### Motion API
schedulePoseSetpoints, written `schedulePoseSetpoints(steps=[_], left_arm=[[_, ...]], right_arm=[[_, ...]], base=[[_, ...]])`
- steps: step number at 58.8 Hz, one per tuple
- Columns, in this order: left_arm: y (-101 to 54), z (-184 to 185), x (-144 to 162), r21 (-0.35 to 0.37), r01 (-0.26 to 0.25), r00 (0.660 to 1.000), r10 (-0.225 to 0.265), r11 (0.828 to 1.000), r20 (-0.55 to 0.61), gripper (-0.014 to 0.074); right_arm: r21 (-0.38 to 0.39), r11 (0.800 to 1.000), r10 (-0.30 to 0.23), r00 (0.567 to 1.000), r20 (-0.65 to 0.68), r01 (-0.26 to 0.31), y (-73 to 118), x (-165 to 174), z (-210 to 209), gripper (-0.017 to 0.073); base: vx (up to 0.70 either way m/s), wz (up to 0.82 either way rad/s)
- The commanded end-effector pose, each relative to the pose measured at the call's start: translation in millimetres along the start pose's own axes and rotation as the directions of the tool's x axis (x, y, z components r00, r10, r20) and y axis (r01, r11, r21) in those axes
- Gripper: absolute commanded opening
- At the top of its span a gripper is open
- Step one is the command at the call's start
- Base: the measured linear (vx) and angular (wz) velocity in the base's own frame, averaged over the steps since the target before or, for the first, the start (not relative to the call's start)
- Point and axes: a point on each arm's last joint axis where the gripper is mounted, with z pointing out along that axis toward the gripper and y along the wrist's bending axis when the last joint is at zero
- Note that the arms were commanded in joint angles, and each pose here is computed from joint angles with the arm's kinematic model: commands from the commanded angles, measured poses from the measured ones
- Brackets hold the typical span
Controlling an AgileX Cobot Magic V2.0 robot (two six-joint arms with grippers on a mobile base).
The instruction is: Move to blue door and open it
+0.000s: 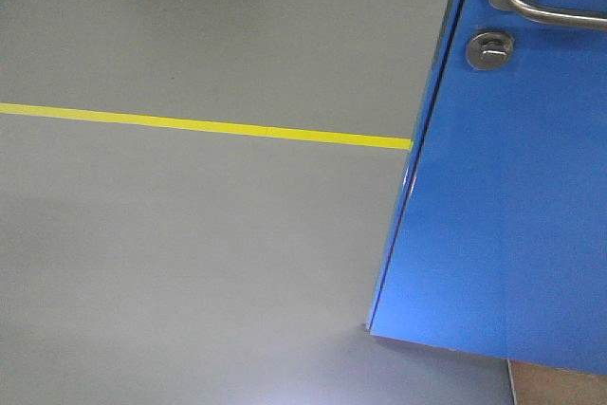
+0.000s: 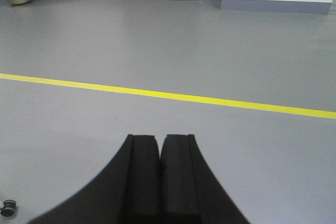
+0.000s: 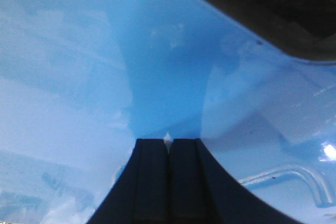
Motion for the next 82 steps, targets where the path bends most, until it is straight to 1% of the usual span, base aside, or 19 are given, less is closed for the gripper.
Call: schedulePoseSetpoints(steps=[1,44,50,54,57,60,62,64,65,68,69,72,73,75,76,78,79,80,82], left_arm=[[0.2,-5,-16,0.002,0.010,0.993,-0.010,1.000,0.117,0.0073],[0.2,-5,-16,0.002,0.010,0.993,-0.010,1.000,0.117,0.0073],[0.2,-5,-16,0.002,0.010,0.993,-0.010,1.000,0.117,0.0073],[0.2,-5,-16,0.002,0.010,0.993,-0.010,1.000,0.117,0.0073],[0.2,-5,-16,0.002,0.010,0.993,-0.010,1.000,0.117,0.0073],[0.2,-5,-16,0.002,0.010,0.993,-0.010,1.000,0.117,0.0073],[0.2,-5,-16,0.002,0.010,0.993,-0.010,1.000,0.117,0.0073],[0.2,-5,-16,0.002,0.010,0.993,-0.010,1.000,0.117,0.0073],[0.2,-5,-16,0.002,0.010,0.993,-0.010,1.000,0.117,0.0073],[0.2,-5,-16,0.002,0.010,0.993,-0.010,1.000,0.117,0.0073],[0.2,-5,-16,0.002,0.010,0.993,-0.010,1.000,0.117,0.0073],[0.2,-5,-16,0.002,0.010,0.993,-0.010,1.000,0.117,0.0073],[0.2,-5,-16,0.002,0.010,0.993,-0.010,1.000,0.117,0.0073],[0.2,-5,-16,0.002,0.010,0.993,-0.010,1.000,0.117,0.0073],[0.2,-5,-16,0.002,0.010,0.993,-0.010,1.000,0.117,0.0073],[0.2,-5,-16,0.002,0.010,0.993,-0.010,1.000,0.117,0.0073],[0.2,-5,-16,0.002,0.010,0.993,-0.010,1.000,0.117,0.0073],[0.2,-5,-16,0.002,0.010,0.993,-0.010,1.000,0.117,0.0073],[0.2,-5,-16,0.002,0.010,0.993,-0.010,1.000,0.117,0.0073]], right_arm=[[-0.071,0.997,-0.024,0.995,0.094,0.030,21.6,-4,-16,0.0008],[-0.067,0.997,-0.026,0.995,0.094,0.033,21.5,-4,-16,0.0008],[-0.041,0.997,-0.067,0.991,0.112,0.072,26.1,-2,-23,0.0008],[0.021,0.990,-0.144,0.978,0.153,0.143,27.6,-3,-30,0.0008],[0.073,0.977,-0.212,0.964,0.162,0.203,28.5,-1,-36,0.0008],[0.128,0.950,-0.302,0.942,0.148,0.284,30.4,2,-43,0.0008],[0.160,0.924,-0.367,0.922,0.125,0.346,33.4,6,-50,0.0008],[0.179,0.903,-0.411,0.906,0.100,0.390,35.9,12,-54,0.0008],[0.190,0.879,-0.458,0.885,0.078,0.438,38.0,16,-56,0.0008],[0.204,0.833,-0.530,0.847,0.031,0.514,40.0,27,-58,0.0008],[0.211,0.813,-0.557,0.830,0.014,0.542,40.4,31,-59,0.0008],[0.207,0.748,-0.638,0.769,-0.037,0.631,43.2,47,-61,0.0008],[0.202,0.720,-0.669,0.741,-0.049,0.664,45.5,53,-63,0.0008],[0.193,0.683,-0.707,0.704,-0.067,0.704,46.6,63,-63,0.0008],[0.184,0.657,-0.731,0.678,-0.083,0.731,46.6,71,-62,0.0008],[0.175,0.630,-0.756,0.649,-0.088,0.757,46.4,82,-61,0.0008],[0.176,0.604,-0.779,0.623,-0.075,0.777,46.5,89,-61,0.0008],[0.171,0.593,-0.787,0.611,-0.083,0.787,45.3,95,-60,0.0008],[0.169,0.552,-0.822,0.567,-0.058,0.817,40.6,113,-54,0.0008]], base=[[0.02,-0.04],[0.00,0.00],[0.00,0.00],[0.00,0.00],[0.00,0.00],[0.00,0.00],[0.00,0.00],[0.00,0.00],[0.00,0.00],[0.00,0.00],[0.00,0.00],[0.00,0.00],[0.00,0.00],[0.00,0.00],[0.00,0.00],[0.00,0.00],[0.00,0.00],[0.00,0.00],[0.00,0.00]])
